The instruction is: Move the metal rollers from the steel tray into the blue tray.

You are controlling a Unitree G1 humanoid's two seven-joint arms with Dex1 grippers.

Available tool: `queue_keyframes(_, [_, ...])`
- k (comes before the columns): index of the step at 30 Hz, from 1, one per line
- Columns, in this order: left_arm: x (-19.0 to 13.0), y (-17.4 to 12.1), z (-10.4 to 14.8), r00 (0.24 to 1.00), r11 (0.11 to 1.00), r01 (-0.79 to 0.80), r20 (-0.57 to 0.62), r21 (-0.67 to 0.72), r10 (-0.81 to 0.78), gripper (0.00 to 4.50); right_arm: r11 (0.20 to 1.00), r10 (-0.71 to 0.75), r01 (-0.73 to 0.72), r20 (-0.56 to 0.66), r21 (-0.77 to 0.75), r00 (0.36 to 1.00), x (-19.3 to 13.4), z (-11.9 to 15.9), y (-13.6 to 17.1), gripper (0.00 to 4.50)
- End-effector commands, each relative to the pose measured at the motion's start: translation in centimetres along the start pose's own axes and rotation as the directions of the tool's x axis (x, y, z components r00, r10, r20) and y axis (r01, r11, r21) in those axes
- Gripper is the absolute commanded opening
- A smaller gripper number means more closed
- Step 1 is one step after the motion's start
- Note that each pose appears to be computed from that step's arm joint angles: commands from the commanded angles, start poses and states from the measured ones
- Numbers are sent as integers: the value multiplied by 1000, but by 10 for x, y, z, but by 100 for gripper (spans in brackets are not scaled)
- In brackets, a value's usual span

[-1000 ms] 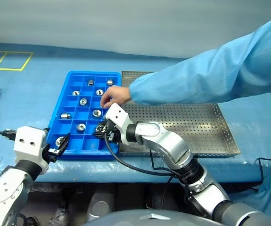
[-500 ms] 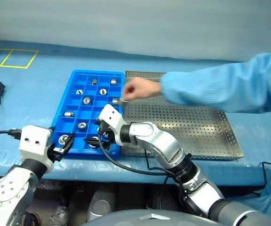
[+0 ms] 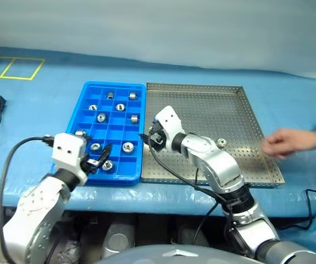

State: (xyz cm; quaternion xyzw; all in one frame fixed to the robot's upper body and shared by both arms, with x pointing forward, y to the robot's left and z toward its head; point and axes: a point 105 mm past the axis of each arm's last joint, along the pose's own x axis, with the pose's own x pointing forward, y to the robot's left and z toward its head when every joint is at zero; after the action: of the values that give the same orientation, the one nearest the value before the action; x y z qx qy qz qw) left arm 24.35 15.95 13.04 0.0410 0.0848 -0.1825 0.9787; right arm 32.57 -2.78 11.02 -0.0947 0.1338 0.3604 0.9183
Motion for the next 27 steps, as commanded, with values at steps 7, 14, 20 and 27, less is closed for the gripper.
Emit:
queue_keyframes(7, [44,-41,17,969,974,228,101,1,-227,346,878,-468,474,-86,69,879,-41,-17,-75,368])
queue_keyframes(14, [51,-47,15,959,964,265,105,-1,-263,346,658,-723,735,-136,165,678,-72,-24,-112,368])
queue_keyframes(20, [52,-50,9,957,961,276,95,-10,-274,346,559,-764,790,-216,251,609,-78,-37,-110,368])
queue_keyframes(27, [53,-52,5,957,960,278,90,-14,-276,346,474,-763,823,-321,313,562,-73,-60,-108,368])
